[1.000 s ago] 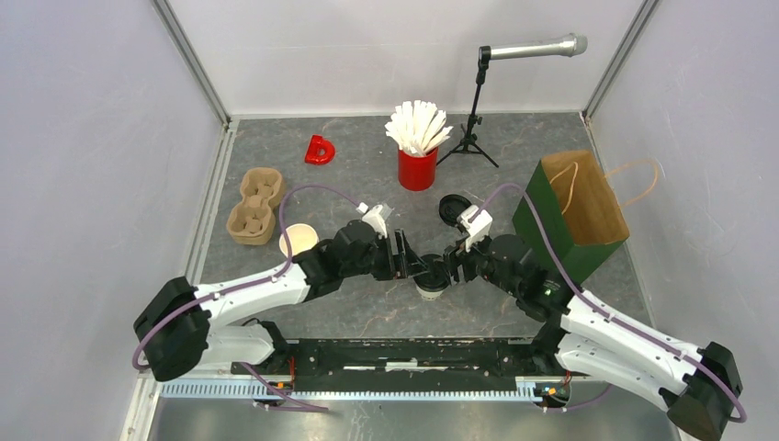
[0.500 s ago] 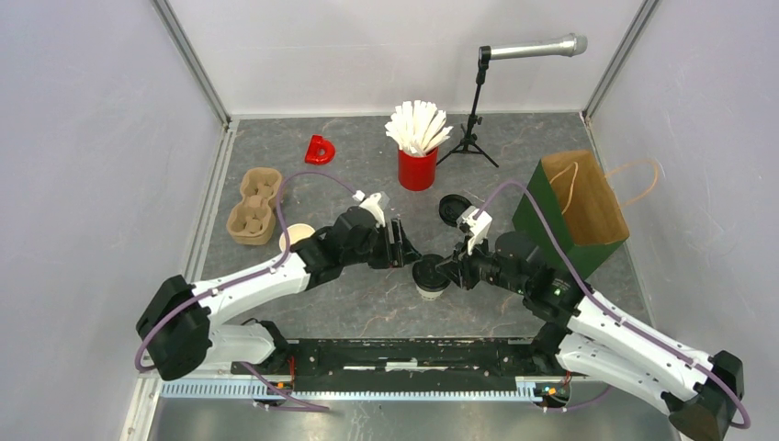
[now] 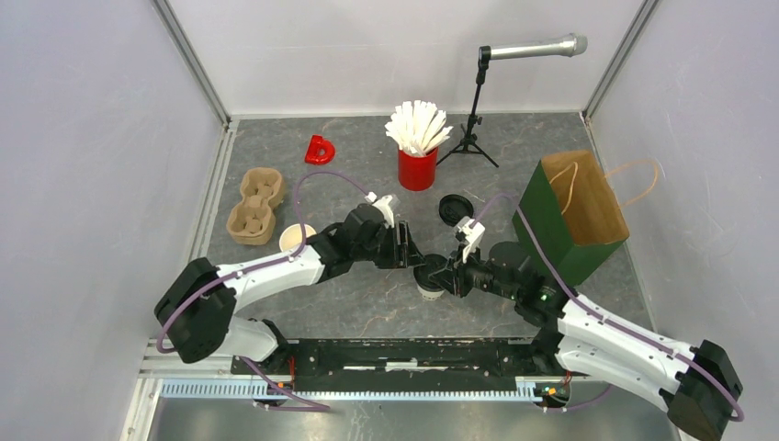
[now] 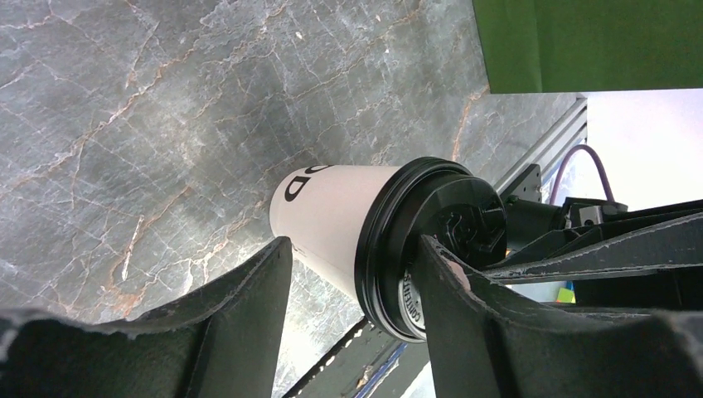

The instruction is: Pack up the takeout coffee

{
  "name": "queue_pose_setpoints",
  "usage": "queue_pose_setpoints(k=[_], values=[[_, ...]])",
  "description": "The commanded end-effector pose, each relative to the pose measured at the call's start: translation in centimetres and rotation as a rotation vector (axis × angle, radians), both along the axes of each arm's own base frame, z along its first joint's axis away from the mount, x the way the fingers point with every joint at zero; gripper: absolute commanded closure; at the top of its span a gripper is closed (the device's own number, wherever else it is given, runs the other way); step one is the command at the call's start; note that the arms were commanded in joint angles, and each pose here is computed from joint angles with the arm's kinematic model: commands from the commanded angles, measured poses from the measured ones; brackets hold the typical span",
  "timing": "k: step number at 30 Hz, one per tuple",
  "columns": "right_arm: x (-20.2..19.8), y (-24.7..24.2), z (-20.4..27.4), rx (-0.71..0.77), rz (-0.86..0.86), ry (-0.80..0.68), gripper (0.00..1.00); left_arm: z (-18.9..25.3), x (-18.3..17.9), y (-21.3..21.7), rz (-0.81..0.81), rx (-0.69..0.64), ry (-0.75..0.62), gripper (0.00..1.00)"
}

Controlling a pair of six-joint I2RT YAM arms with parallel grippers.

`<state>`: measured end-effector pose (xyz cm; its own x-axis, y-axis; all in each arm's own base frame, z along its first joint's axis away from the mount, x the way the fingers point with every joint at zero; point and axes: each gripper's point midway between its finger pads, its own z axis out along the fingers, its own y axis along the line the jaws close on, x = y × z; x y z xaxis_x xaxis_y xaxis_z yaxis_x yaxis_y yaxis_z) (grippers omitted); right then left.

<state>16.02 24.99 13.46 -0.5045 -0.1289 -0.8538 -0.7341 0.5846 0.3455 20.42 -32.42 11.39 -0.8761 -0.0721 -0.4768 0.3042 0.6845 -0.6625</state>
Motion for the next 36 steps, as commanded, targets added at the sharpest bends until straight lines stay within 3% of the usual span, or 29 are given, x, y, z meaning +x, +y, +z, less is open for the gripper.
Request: queue_pose_setpoints(k=[1,9,17,21,24,31,36], values=[[0.0,-1.5,-3.5,-0.012,-0.074,0.018,0.77,-2.0,0.3,0.9,-0.009,0.088,-0.008,0.38],[-2.2,-4.3,-10.7,-0.073,-0.133,0.143,0.78,-5.6,-0.6,2.5,0.025,0.16,0.051,0.4],[-4.5,-7.1,-15.4,-0.177,-0.161,0.237,0.78,-7.8,-1.2,3.3,0.052,0.189,0.097,0.42],[-5.0,-7.4,-16.1,-0.161,-0.175,0.259,0.79,-8.9,-1.6,3.6,0.068,0.177,0.115,0.43],[-3.9,-6.0,-13.6,-0.107,-0.152,0.203,0.77,-7.6,-1.8,2.5,0.035,0.112,0.107,0.43],[1.7,-1.2,3.1,0.022,-0.109,-0.081,0.58,3.7,1.1,-1.9,-0.054,-0.139,-0.022,0.33],[2.9,-1.8,8.7,0.001,-0.125,-0.194,0.44,7.5,2.4,-1.3,-0.067,-0.066,-0.124,0.22]])
